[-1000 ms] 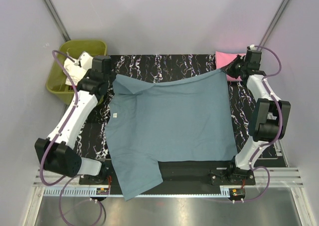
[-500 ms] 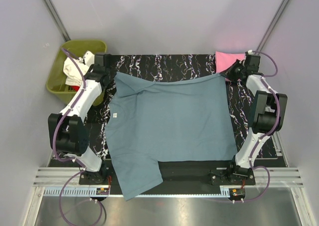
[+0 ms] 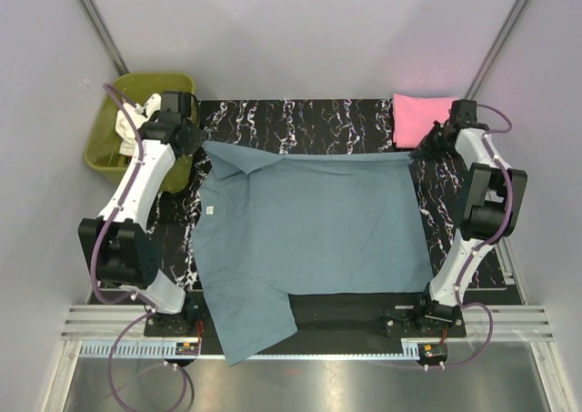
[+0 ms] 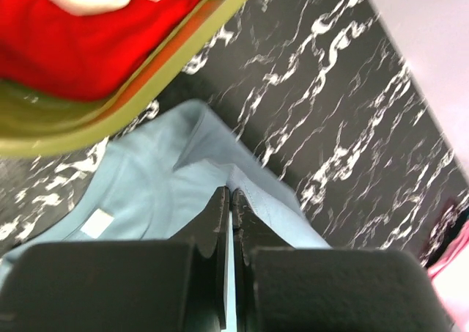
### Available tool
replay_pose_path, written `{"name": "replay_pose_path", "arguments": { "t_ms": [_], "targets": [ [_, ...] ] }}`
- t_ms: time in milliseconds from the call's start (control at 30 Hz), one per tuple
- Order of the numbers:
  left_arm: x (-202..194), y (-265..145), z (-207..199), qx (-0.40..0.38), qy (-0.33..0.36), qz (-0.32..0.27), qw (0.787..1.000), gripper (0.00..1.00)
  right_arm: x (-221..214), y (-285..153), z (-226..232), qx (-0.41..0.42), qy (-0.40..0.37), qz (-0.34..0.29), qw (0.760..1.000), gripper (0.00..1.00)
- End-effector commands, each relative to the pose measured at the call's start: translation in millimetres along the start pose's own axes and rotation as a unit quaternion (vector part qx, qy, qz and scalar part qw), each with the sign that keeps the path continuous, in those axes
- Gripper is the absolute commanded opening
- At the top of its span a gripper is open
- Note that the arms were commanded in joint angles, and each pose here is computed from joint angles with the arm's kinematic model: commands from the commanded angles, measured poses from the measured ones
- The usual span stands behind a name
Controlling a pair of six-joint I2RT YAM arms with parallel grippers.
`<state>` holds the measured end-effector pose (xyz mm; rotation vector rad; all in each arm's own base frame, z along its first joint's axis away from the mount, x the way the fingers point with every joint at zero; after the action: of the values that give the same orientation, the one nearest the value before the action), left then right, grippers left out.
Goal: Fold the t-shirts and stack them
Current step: Fold the tshirt
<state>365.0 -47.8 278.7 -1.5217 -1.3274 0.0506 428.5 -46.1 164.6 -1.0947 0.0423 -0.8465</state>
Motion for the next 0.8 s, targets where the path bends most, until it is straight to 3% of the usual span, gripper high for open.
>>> {"name": "replay_pose_path", "arguments": {
  "t_ms": [0,500,767],
  "targets": [
    [-4,-23,14,-0.007,0.022,0.021,1.000,0.00,-5,-30,-1,-0.029,-0.009,-0.009,1.000,0.00],
    [-79,-12,88,0.054,0.067,0.126,0.988,0.00,-48,-27,-30,-0.076,0.019,0.009,0.997,0.00],
    [-97,-12,118,0.105,0.068,0.114,0.986,0.00,-60,-20,-41,-0.097,0.032,0.020,0.995,0.00]
  ]
}}
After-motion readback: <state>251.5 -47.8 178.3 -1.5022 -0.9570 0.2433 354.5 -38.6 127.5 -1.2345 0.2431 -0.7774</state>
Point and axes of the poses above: each gripper's point midway between its finger pads, its own y axis out along the fingers, its own z axis along the line the jaws close on, x = y × z, the point moved 9 cm from there along -y, back along the fingers
